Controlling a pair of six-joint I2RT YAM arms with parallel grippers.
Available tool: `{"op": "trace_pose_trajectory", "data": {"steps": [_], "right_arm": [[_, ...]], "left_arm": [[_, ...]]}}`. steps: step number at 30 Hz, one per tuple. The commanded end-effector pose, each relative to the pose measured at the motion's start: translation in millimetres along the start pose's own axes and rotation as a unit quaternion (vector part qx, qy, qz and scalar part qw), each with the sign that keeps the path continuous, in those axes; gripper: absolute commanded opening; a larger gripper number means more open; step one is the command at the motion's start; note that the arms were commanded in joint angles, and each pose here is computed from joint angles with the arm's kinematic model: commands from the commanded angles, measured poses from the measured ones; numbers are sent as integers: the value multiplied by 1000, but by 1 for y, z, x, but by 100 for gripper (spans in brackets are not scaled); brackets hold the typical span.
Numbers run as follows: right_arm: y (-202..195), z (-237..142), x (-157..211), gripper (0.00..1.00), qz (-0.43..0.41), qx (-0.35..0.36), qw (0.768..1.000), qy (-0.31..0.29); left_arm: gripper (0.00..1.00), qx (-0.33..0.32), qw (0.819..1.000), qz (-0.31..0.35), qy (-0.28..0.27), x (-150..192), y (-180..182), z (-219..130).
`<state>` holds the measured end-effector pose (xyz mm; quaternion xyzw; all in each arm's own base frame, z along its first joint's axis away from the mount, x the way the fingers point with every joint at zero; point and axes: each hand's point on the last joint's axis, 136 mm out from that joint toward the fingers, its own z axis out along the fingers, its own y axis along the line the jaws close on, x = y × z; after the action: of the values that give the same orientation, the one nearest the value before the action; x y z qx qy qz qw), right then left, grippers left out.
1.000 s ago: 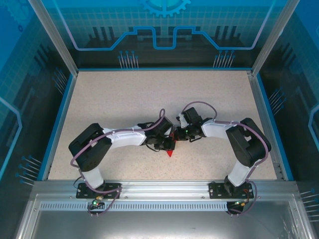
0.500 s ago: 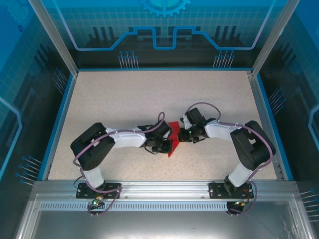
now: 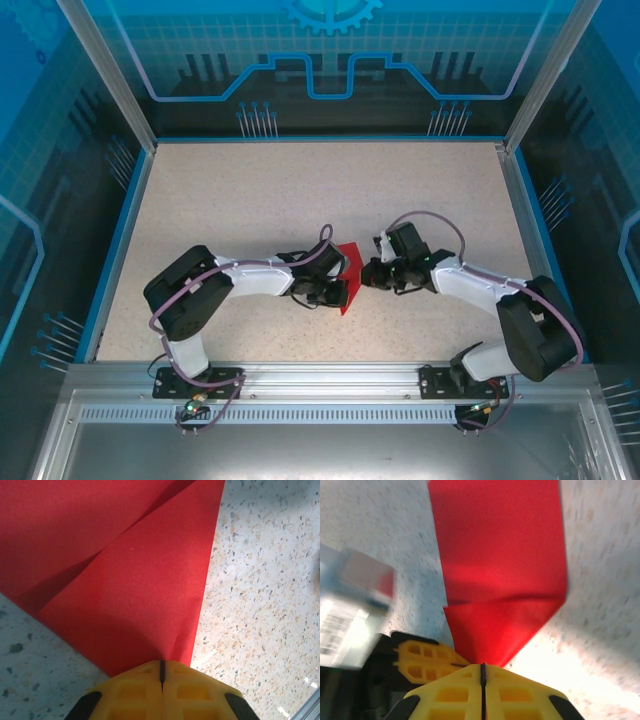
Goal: Fold a paper plane with a square sheet of paper (pick it up from the middle)
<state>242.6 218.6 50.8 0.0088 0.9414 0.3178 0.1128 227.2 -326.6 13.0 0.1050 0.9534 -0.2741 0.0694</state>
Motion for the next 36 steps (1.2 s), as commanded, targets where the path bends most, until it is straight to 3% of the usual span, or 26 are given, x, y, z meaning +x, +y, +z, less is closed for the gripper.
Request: {"op": "trace_pose_trajectory", "data": {"steps": [1, 9, 20, 36], "right_arm": [[13, 19, 16, 4, 50, -33, 998, 14], [1, 50, 31, 1, 61, 0, 998, 33], [-39, 38, 15, 0, 44, 123, 991, 4], [-57, 12, -23, 0, 68, 133, 988, -48]], "left_arm": [[0, -51, 998, -10, 48, 27, 34, 18], [0, -60, 997, -6, 54, 31, 40, 17], [0, -73, 995, 1, 67, 39, 47, 17], [0, -86, 993, 12, 78, 44, 54, 19]]}}
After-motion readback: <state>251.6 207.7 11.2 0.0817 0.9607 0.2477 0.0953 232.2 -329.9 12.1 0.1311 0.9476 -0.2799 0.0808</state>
